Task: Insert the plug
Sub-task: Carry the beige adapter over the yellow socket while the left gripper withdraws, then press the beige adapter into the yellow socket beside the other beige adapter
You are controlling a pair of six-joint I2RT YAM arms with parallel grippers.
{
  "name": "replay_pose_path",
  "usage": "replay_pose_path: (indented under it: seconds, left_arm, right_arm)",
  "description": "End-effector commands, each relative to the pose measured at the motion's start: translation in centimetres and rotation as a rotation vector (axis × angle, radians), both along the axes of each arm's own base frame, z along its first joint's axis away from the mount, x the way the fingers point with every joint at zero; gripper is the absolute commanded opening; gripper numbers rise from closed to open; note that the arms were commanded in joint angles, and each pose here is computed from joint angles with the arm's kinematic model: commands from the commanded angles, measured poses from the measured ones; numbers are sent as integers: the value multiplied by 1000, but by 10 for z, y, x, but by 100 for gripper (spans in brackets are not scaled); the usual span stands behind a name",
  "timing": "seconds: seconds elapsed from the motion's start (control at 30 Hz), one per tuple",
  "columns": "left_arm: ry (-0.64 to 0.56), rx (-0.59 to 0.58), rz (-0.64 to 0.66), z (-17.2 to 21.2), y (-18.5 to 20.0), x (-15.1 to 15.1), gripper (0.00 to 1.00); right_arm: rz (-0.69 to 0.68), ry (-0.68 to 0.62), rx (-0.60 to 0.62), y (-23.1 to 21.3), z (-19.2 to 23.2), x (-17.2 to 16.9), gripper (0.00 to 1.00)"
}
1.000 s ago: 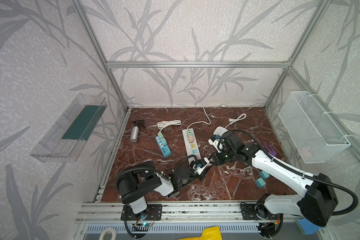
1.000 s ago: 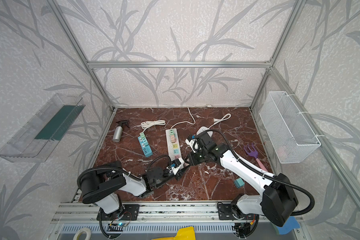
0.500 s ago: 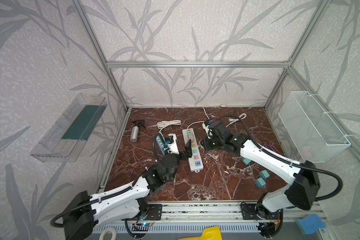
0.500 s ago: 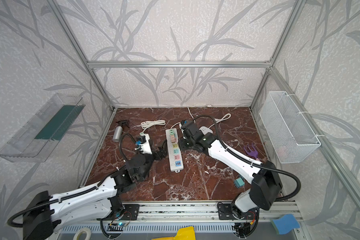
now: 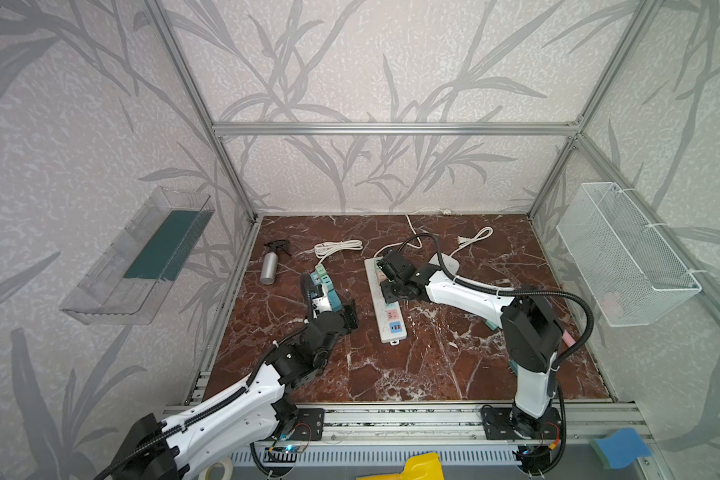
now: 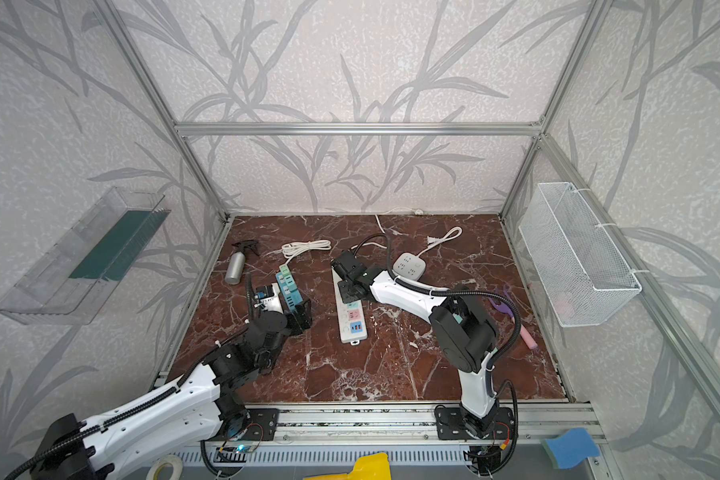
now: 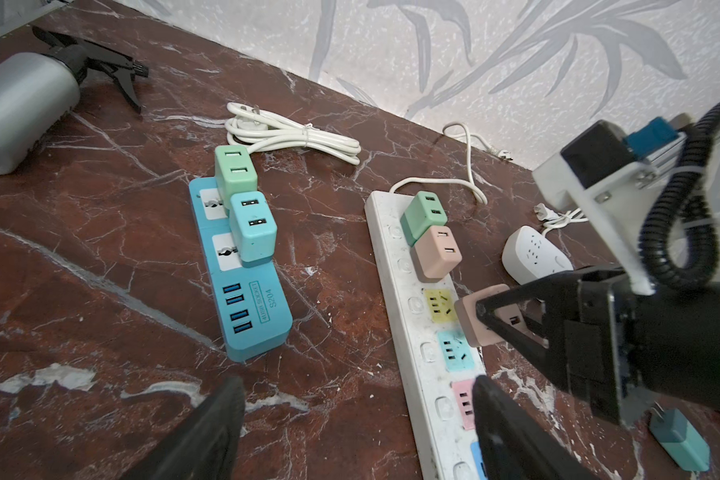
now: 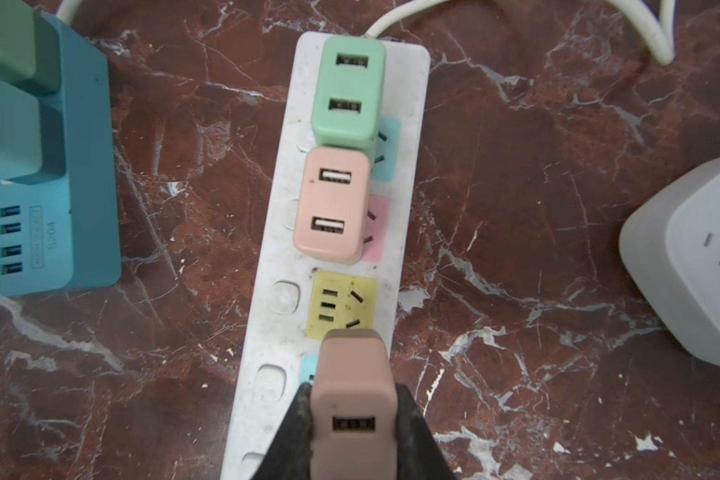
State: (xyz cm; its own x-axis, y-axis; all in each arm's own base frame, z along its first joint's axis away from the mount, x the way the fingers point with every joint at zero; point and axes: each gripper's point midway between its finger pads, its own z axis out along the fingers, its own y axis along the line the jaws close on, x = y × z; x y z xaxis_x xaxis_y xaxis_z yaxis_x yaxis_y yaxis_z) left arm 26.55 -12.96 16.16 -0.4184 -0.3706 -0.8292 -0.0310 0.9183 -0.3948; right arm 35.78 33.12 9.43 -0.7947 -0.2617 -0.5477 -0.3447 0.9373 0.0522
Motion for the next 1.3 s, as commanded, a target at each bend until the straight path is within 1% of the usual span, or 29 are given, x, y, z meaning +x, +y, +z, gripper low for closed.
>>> replay_pose_path:
  seconds: [0.0,0.3,0.7,0.87,1.1,1.27]
  left_arm:
    - [-4,-11,7,-1,3,0,86]
    - [-28,5,17,2,11,0,86]
    - [-58,-4,18,6,16,-1,86]
    - [-49,10,34,1,19,0,86]
    - [-53,11,33,2,20,0,86]
    - [-54,10,32,0,20,0,86]
  right_arm:
    - [-33,-59,37,11,13,15,0]
    - [-50,-28,20,15,5,22,0]
    - [-100,84,-25,12,-8,14,0]
    - [-103,99,4,17,-9,13,0]
    - [-107,112,-26,16,-15,15,0]
    - [-111,141,-66,14,-33,15,0]
